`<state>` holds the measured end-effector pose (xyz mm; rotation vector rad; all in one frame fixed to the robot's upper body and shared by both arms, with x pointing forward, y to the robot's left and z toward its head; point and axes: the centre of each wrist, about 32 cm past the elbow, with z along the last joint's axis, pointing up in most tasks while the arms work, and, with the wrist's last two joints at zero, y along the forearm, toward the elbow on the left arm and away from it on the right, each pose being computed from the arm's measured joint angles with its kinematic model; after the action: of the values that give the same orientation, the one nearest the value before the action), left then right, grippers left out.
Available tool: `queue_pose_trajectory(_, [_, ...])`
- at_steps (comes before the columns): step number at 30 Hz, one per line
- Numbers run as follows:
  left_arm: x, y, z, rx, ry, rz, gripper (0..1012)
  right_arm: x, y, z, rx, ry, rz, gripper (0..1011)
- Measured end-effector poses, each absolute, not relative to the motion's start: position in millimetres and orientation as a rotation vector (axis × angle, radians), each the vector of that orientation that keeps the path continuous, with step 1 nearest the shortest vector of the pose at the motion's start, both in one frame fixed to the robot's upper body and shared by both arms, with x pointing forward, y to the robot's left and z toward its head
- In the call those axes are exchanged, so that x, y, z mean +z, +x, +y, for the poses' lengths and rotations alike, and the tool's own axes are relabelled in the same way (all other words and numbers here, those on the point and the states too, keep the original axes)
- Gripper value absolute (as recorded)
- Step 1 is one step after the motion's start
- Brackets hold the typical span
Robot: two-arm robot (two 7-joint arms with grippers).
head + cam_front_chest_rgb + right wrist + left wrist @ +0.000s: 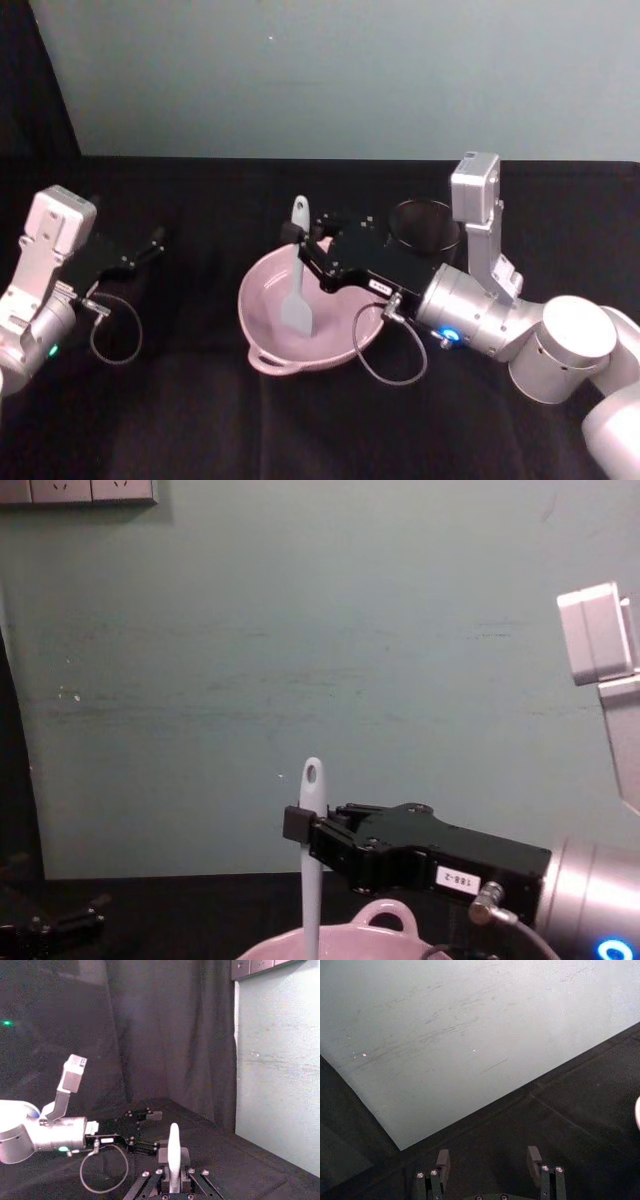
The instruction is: Use the one hand to pick up the spoon and stir the clear water in the bowl.
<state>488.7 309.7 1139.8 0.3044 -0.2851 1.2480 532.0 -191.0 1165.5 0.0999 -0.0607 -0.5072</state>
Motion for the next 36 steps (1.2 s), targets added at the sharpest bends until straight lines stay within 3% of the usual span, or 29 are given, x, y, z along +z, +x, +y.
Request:
queue_pose_trajectory(18, [1140, 489, 310, 1.248, 0.304, -0.285, 1011, 1162, 552, -170, -0.584, 0.111, -0.131, 116])
queue_pose_trajectory(36, [1140, 489, 310, 1.248, 0.304, -0.285, 1011, 1160, 559, -196, -0.692, 0.123, -0.184, 116])
